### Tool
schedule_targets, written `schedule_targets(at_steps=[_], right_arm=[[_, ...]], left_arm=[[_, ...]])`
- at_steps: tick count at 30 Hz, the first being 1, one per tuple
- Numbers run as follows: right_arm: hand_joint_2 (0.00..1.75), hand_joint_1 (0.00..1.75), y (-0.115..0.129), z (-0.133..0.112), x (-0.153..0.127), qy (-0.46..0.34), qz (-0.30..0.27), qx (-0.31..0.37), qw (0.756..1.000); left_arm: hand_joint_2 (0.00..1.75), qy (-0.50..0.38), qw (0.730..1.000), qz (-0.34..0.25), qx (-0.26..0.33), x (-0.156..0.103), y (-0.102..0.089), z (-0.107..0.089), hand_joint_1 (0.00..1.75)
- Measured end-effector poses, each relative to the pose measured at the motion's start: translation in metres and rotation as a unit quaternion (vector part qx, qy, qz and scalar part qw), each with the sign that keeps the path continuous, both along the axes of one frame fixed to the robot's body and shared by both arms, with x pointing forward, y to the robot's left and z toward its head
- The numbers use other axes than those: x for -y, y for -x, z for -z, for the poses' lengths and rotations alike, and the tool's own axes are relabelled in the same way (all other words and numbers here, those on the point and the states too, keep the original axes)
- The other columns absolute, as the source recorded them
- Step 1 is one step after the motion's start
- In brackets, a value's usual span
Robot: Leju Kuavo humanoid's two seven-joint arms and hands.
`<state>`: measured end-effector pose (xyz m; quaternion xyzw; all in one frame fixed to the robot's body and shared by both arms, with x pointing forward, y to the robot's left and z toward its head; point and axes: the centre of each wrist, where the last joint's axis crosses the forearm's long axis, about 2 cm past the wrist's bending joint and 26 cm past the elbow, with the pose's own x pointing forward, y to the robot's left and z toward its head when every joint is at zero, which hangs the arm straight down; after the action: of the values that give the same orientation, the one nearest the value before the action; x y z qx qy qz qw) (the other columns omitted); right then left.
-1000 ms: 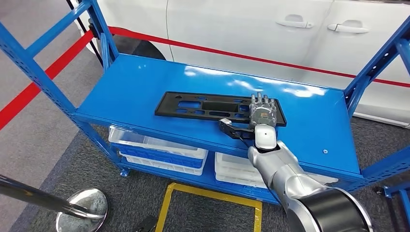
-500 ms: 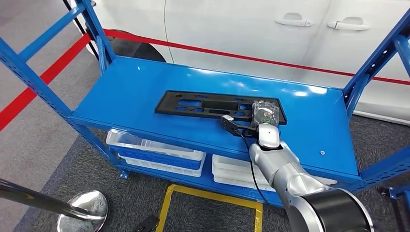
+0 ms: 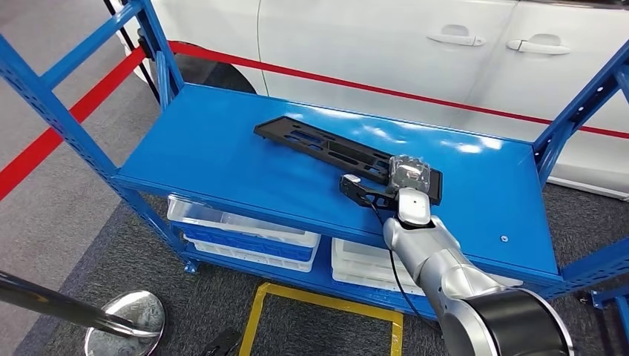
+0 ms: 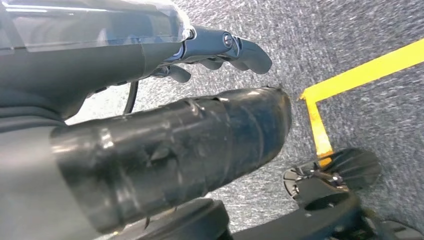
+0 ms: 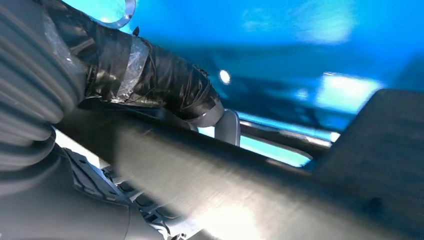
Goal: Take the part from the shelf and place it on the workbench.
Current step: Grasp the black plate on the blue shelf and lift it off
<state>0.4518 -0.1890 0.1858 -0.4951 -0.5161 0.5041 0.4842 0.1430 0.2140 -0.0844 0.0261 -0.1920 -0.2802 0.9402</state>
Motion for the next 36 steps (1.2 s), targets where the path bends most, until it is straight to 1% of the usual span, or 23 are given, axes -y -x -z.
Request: schedule_targets(at_steps=[3, 7, 8, 11, 12, 22, 28, 32, 36], right_arm=[[1.75, 1.75, 0.0017, 0.0040, 0.0015, -0.002, 0.003, -0.004, 1.000], [1.75, 1.75, 0.0035, 0.0081, 0.0037, 0.000, 0.004, -0.005, 1.000], [1.75, 1.75, 0.0031, 0.0074, 0.0039, 0.001, 0.004, -0.004, 1.000], [1.75, 1.75, 0.0020, 0.0055, 0.0042, 0.002, 0.004, -0.002, 1.000], [1.75, 1.75, 0.0018, 0.0052, 0.0043, 0.003, 0.004, -0.001, 1.000], [1.75, 1.75, 0.0018, 0.0052, 0.0043, 0.004, 0.004, 0.000, 1.000], [1.75, 1.75, 0.0020, 0.0056, 0.0048, 0.005, 0.006, 0.000, 1.000], [1.75, 1.75, 0.0021, 0.0067, 0.0069, 0.002, 0.010, -0.002, 1.000], [1.75, 1.75, 0.0038, 0.0106, 0.0087, 0.003, 0.012, -0.005, 1.000]], left_arm=[[1.75, 0.004, 1.000, 0.001, 0.004, 0.0002, -0.0005, -0.0002, 0.00], [1.75, 0.012, 1.000, 0.004, 0.012, 0.0005, -0.0003, -0.0001, 0.00], [1.31, 0.014, 1.000, 0.004, 0.013, 0.0006, -0.0004, -0.0002, 0.00], [1.31, 0.016, 1.000, 0.005, 0.015, 0.0010, -0.0011, -0.0005, 0.00], [1.75, 0.017, 1.000, 0.005, 0.016, 0.0010, -0.0014, -0.0006, 0.00], [1.75, 0.020, 1.000, 0.006, 0.018, 0.0011, -0.0001, -0.0002, 0.00], [1.75, 0.024, 0.999, 0.006, 0.029, -0.0023, -0.0027, -0.0005, 0.00], [1.75, 0.033, 0.999, -0.008, 0.021, -0.0010, -0.0031, -0.0008, 0.00], [1.75, 0.020, 1.000, -0.002, 0.012, -0.0001, -0.0007, -0.0002, 0.00]])
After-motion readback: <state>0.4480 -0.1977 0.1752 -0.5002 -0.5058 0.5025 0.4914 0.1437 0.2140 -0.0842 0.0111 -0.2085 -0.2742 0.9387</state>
